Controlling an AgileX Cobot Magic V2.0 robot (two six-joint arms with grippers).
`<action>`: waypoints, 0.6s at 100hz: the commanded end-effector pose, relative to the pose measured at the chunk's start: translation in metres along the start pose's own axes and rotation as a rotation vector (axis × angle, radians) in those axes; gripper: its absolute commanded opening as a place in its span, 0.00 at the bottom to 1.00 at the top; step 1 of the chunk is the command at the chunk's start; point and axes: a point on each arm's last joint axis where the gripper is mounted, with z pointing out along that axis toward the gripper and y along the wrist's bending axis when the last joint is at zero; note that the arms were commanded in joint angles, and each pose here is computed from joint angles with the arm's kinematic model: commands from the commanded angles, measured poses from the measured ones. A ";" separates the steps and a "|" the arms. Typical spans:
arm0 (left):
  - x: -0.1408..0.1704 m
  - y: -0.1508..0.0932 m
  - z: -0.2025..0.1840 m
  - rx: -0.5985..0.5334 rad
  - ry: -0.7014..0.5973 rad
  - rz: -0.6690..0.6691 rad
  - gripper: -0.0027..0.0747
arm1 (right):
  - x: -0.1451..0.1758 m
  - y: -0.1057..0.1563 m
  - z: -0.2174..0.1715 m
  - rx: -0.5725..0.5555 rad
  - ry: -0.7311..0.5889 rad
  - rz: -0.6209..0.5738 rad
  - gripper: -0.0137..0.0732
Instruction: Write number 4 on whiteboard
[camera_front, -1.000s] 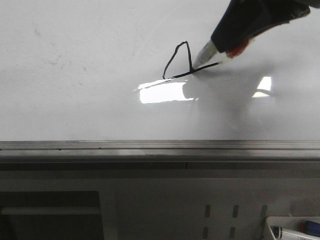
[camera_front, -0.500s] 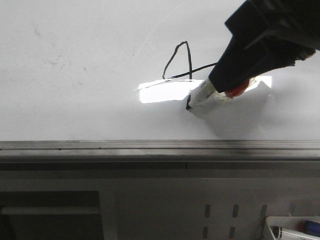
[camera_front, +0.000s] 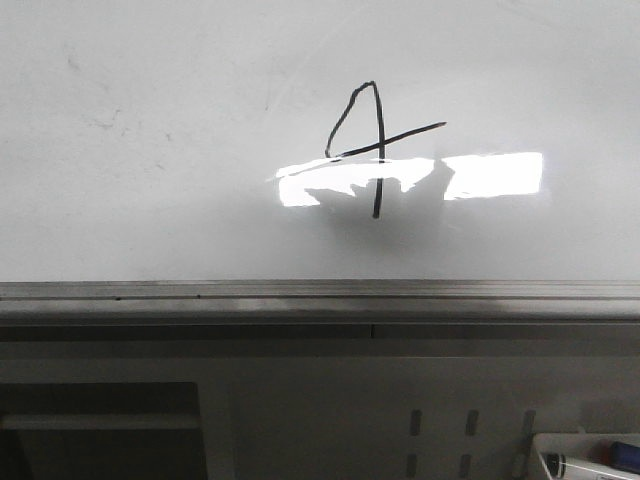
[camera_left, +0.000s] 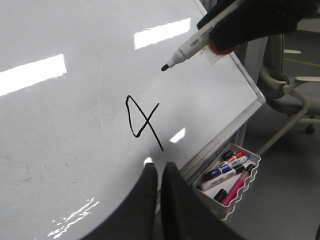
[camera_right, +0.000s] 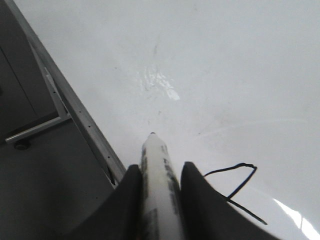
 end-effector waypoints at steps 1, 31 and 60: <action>-0.019 -0.001 -0.003 -0.003 -0.034 0.059 0.15 | -0.015 0.005 -0.010 -0.007 -0.082 -0.042 0.11; -0.056 -0.009 -0.004 0.164 0.070 0.280 0.53 | -0.010 0.041 0.009 -0.171 -0.011 -0.287 0.11; -0.068 -0.014 0.020 0.417 0.177 0.271 0.44 | -0.018 0.076 0.008 -0.276 -0.117 -0.389 0.10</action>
